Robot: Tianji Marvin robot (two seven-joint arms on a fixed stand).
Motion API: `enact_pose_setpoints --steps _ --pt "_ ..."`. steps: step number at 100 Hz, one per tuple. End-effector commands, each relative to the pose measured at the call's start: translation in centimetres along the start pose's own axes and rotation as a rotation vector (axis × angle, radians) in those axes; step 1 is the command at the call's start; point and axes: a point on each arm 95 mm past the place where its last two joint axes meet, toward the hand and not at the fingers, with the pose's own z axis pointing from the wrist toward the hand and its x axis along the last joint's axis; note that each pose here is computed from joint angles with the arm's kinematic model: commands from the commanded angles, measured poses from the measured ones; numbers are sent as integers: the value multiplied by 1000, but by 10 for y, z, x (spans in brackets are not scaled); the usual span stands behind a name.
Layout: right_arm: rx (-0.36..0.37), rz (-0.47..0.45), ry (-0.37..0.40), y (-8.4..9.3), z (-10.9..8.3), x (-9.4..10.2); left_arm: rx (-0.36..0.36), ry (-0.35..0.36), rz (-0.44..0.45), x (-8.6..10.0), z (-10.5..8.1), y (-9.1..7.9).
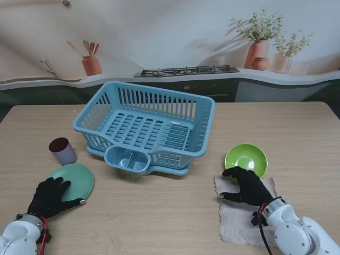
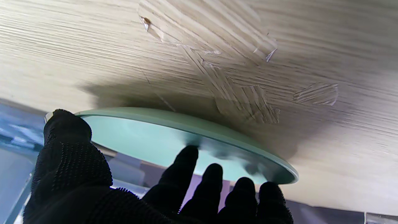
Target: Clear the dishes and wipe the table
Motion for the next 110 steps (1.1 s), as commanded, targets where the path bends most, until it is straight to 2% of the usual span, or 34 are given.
enact_pose_setpoints --steps 1,42,70,92,110 --pt "16 -4 4 -2 0 1 -46 -21 10 -4 -1 8" --pt "15 -3 9 -2 0 1 -141 -68 57 -3 -7 13" --pt "9 -7 13 0 0 1 -165 -75 54 -2 -5 14" --pt "7 -7 17 0 0 1 -151 -54 46 -3 -3 12" --pt "3 -9 21 2 0 1 -177 -54 51 -3 -4 13"
